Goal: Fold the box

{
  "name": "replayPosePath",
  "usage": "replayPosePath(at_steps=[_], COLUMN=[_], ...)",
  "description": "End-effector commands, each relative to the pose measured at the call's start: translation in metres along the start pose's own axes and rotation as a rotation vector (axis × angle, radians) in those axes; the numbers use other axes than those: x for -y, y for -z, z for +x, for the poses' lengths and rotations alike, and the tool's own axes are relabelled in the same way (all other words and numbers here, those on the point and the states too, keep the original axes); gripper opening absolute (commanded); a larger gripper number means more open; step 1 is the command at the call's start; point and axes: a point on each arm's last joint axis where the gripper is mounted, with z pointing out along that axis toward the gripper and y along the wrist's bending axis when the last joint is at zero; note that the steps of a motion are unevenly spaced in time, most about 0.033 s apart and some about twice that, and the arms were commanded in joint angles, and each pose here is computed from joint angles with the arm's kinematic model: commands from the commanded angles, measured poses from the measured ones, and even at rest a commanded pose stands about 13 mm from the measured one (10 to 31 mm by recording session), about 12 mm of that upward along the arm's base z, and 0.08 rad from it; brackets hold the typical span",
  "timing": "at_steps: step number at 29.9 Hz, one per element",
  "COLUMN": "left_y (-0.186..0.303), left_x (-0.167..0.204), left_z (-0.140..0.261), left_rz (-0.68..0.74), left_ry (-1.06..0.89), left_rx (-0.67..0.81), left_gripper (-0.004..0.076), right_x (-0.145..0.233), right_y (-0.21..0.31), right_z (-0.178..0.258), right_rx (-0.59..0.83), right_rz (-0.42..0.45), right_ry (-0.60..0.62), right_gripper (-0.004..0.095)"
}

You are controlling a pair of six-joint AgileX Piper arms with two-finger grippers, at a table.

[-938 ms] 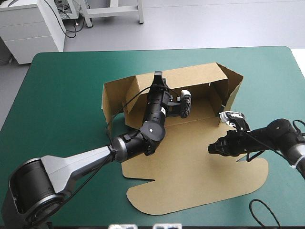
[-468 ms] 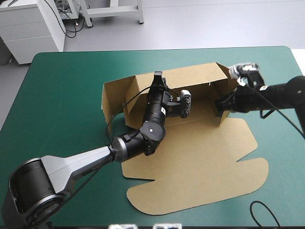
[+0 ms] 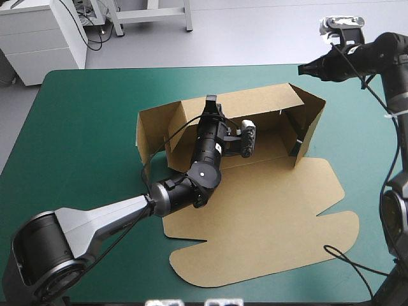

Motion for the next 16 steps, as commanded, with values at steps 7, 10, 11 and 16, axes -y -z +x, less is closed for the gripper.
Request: replayPosePath(at_steps=[7,10,11,16], left_y=[0.012,0.012,0.012,0.012], left_x=[-0.037,-0.037,-0.037,-0.037], left_z=[0.003,0.003,0.003,0.003], left_rz=[-0.156,-0.156,-0.156,-0.155], left_ry=[-0.021,-0.021,-0.021,-0.02], left_rx=[0.006,0.006,0.006,0.006], left_gripper=[-0.0007,-0.0007,-0.0007,-0.0007], right_x=[0.023,0.024,0.023,0.021], right_y=[-0.04,-0.045,-0.045,-0.043], right_z=[0.005,0.011,0.012,0.019], right_rx=[-0.116,-0.178,-0.192,-0.242], right_rz=[0.085,0.073,0.067,0.043], right_ry=[-0.036,-0.021,-0.019,-0.016], right_gripper=[-0.0014,-0.0014,-0.0014,-0.0014])
